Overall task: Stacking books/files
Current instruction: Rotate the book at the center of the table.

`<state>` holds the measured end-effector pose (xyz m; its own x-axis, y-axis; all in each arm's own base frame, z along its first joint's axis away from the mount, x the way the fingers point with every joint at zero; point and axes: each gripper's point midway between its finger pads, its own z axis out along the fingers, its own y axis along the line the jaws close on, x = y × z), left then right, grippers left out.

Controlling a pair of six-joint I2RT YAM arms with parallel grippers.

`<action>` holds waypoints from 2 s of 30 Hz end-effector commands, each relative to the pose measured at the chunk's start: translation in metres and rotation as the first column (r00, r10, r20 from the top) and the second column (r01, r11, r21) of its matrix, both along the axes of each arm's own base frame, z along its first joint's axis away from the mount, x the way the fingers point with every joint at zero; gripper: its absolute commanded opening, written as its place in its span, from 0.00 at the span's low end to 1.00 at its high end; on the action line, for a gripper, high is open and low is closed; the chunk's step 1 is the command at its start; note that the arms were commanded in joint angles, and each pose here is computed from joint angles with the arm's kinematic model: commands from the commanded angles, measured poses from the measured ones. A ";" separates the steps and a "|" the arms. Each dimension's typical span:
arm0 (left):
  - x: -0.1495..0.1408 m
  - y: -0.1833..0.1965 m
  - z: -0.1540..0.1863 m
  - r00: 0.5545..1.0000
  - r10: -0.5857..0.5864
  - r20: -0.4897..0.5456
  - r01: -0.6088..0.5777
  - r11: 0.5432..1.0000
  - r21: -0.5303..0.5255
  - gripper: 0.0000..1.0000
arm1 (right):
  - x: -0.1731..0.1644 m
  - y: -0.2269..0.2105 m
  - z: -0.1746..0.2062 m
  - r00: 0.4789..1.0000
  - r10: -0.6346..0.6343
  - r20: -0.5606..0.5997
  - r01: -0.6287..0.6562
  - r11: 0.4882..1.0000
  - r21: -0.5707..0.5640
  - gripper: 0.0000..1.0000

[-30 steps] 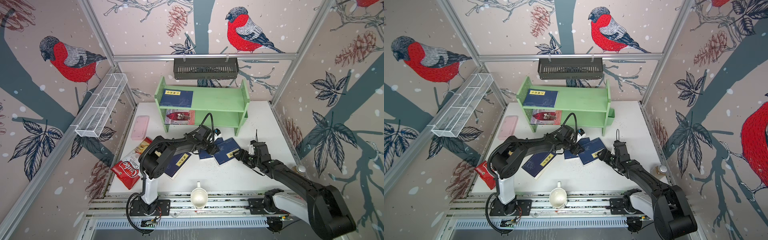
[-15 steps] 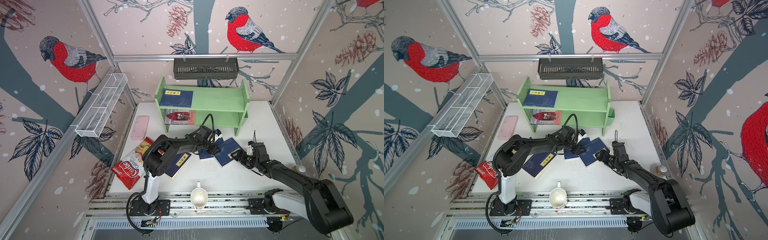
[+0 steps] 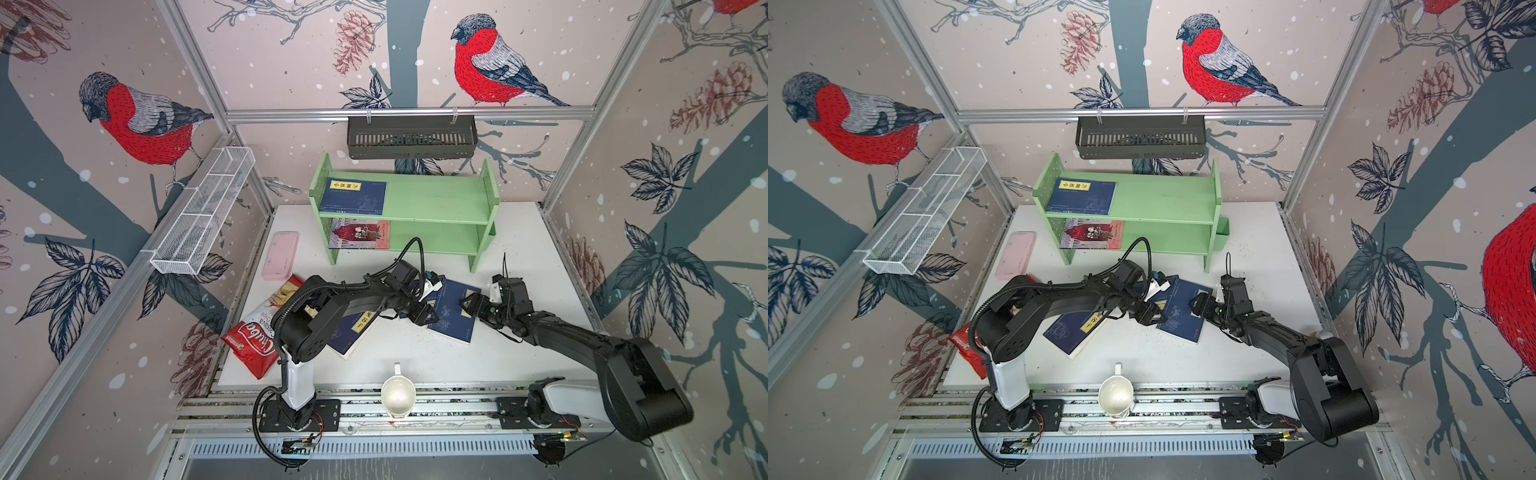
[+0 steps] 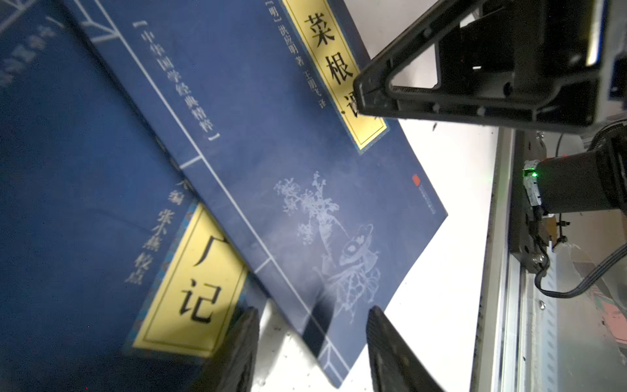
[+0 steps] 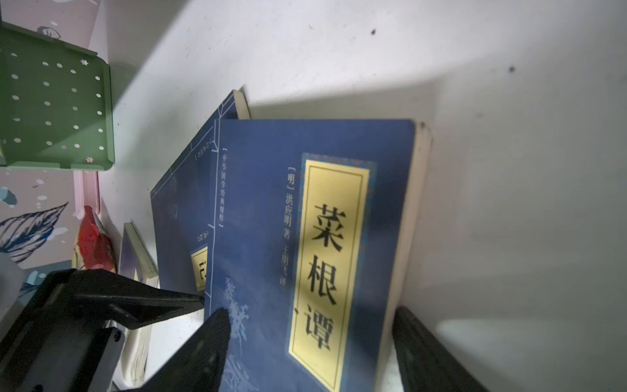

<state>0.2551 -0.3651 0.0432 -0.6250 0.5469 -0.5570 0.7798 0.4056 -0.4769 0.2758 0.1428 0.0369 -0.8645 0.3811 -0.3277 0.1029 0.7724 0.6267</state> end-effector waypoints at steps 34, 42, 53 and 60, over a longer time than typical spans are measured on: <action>-0.005 -0.012 0.007 0.988 0.038 -0.151 -0.050 0.995 -0.081 0.55 | -0.036 0.002 -0.022 0.993 0.064 -0.099 -0.068 0.997 -0.034 0.75; -0.004 0.012 -0.015 0.957 0.208 -0.201 -0.208 0.978 0.024 0.55 | -0.040 -0.004 -0.022 0.992 0.055 -0.117 -0.063 0.996 -0.066 0.75; -0.024 -0.004 -0.023 0.932 0.157 -0.327 -0.167 0.986 -0.004 0.54 | -0.045 -0.002 -0.026 0.989 0.068 -0.129 -0.075 0.996 -0.052 0.74; -0.027 -0.010 -0.026 0.926 0.126 -0.357 -0.148 0.988 -0.034 0.55 | -0.048 -0.001 -0.028 0.989 0.068 -0.130 -0.074 0.997 -0.038 0.74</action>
